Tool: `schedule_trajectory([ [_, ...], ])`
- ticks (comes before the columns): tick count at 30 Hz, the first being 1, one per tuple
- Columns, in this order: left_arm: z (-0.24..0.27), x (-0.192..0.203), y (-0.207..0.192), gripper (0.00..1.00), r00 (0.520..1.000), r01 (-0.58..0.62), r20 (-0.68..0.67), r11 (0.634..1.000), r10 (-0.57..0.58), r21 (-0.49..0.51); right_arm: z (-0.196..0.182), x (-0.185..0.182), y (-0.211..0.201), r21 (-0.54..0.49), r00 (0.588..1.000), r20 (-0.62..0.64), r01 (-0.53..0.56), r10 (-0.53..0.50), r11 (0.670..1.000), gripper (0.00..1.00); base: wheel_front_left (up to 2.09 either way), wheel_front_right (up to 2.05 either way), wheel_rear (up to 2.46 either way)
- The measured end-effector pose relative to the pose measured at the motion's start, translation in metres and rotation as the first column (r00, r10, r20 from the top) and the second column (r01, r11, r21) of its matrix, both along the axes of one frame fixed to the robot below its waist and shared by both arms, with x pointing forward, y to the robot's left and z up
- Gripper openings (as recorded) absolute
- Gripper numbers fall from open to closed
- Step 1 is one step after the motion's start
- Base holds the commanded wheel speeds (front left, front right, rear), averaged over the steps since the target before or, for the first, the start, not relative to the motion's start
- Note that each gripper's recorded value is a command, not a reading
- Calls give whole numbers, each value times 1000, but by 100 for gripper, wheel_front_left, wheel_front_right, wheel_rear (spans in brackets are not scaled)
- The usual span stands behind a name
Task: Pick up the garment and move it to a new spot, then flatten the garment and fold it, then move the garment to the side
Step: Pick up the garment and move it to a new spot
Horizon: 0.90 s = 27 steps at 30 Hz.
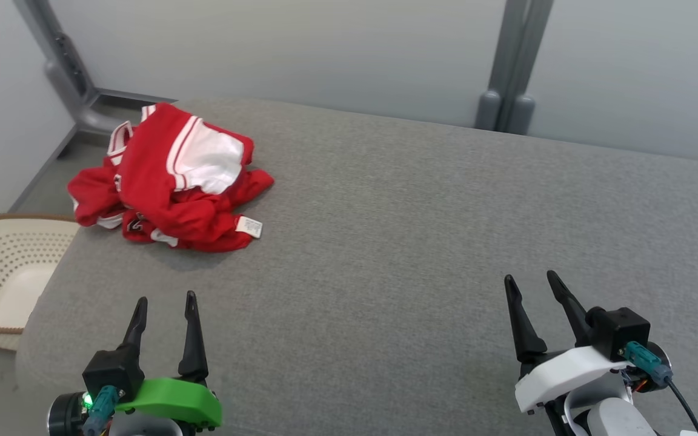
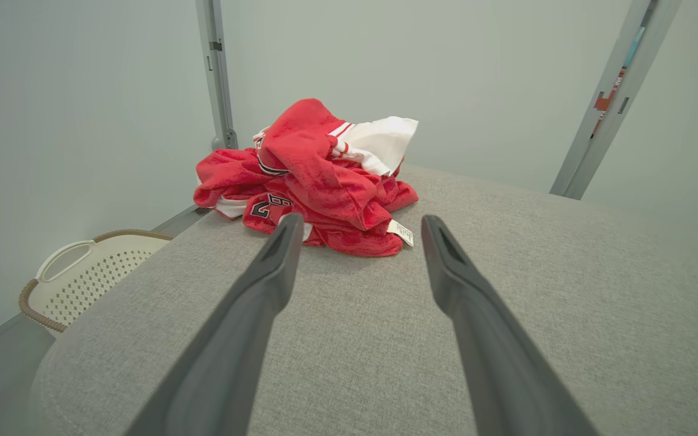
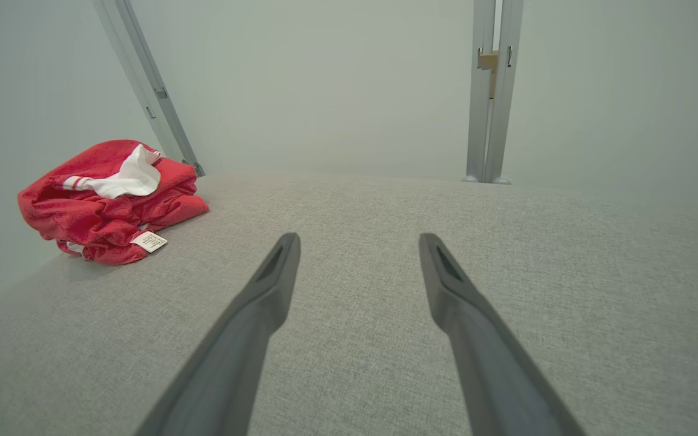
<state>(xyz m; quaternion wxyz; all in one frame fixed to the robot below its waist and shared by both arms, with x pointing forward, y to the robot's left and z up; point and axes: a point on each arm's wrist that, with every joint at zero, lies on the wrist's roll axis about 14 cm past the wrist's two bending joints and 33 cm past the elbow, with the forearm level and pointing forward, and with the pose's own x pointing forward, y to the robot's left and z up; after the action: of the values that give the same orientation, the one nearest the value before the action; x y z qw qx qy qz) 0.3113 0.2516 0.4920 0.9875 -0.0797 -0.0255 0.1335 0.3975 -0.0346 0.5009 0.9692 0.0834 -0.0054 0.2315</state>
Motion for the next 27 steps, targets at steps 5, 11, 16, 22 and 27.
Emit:
schedule_trajectory([
  [5, -1, -25, 27, 100, 995, -97, -5, 995, 97, 3, 1, 0, 33, 5, 996, -1, -91, 91, 996, 100, 0, 0, 0],
  [11, -2, -57, 56, 100, 976, -219, -5, 976, 219, 2, 1, -5, 74, 6, 979, -3, -206, 206, 979, 100, 0, 0, 0],
  [16, -1, -78, 73, 100, 955, -298, -7, 955, 298, 2, 5, -4, 104, 8, 958, 9, -286, 286, 958, 100, 0, 0, 0],
  [22, -3, -82, 78, 100, 946, -325, -20, 946, 325, 6, -5, -2, 112, 12, 951, -17, -308, 308, 951, 100, 0, 0, 0],
  [27, -4, -82, 77, 100, 945, -326, -24, 946, 326, 3, -7, -1, 111, 9, 953, -22, -303, 303, 953, 100, 0, 0, 0],
])
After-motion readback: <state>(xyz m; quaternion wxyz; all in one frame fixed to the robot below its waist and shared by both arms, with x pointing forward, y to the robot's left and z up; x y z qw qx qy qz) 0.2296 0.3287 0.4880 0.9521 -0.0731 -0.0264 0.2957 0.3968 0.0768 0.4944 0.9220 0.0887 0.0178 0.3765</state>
